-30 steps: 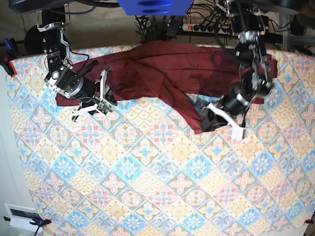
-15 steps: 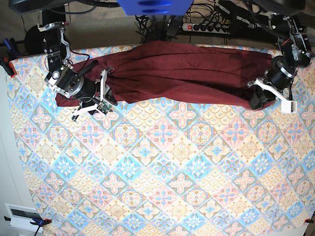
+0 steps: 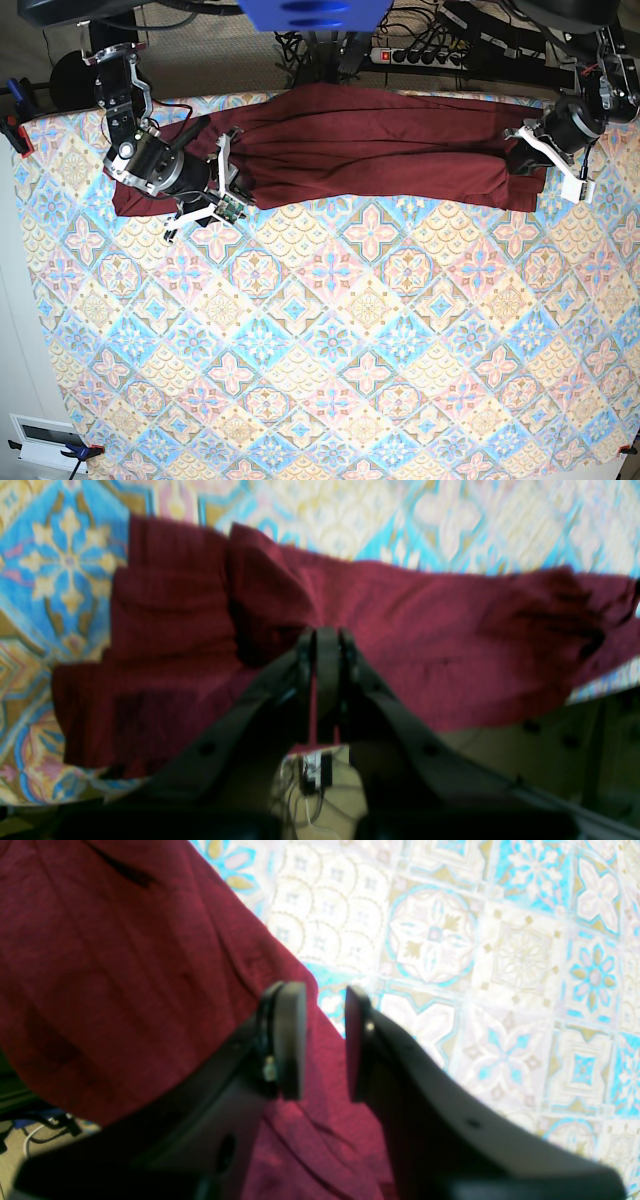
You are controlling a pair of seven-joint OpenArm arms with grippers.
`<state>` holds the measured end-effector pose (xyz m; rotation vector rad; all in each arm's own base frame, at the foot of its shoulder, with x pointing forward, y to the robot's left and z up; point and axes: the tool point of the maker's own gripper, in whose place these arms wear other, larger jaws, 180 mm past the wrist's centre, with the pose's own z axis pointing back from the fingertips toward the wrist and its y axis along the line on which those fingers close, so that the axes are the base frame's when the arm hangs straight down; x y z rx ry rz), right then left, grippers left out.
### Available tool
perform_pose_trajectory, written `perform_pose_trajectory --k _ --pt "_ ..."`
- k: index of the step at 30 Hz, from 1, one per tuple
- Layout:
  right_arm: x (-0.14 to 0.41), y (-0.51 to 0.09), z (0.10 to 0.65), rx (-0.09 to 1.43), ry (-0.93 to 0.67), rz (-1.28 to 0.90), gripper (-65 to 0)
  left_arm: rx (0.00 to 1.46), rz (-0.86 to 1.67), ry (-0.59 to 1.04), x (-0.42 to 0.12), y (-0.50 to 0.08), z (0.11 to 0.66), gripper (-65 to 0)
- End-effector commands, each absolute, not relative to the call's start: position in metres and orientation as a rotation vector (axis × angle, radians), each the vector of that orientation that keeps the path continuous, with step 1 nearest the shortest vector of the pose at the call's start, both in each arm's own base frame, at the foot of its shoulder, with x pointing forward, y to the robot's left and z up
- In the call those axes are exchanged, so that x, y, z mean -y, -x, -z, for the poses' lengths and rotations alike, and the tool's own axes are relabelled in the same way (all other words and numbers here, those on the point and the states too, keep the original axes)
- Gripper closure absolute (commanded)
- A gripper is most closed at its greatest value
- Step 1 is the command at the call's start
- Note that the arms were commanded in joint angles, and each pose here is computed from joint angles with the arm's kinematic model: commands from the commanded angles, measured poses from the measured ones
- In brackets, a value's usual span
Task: Layout the t-shirt on the table in an organized manner, then fold the t-shirt properly
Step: 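Smooth the folded strip end with the left gripper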
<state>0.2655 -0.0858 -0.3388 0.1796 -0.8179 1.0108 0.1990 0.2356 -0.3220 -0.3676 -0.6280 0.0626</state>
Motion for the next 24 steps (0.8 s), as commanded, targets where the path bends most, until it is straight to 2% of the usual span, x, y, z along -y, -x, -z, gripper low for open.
perform_pose_trajectory --k 1,5,9,19,24 --pt "0.087 -0.273 0.328 0.86 -0.172 -1.011 -13.0 0.644 -0.037 0.366 -0.235 -0.201 0.314 0.0" --pt "0.087 -0.273 0.328 0.856 -0.173 -1.012 -13.1 0.626 -0.026 0.362 -0.236 -0.202 0.314 0.0" --pt "0.097 -0.268 0.347 0.775 -0.16 -0.995 -13.1 0.602 0.003 0.349 -0.239 -0.2 0.312 0.0" --pt "0.073 -0.238 0.382 0.649 -0.242 -1.07 -13.1 0.73 -0.042 0.373 -0.256 -0.21 0.272 0.0" --pt "0.067 -0.223 0.399 0.587 -0.272 -1.102 -13.0 0.749 -0.051 0.396 -0.256 -0.211 0.266 0.0"
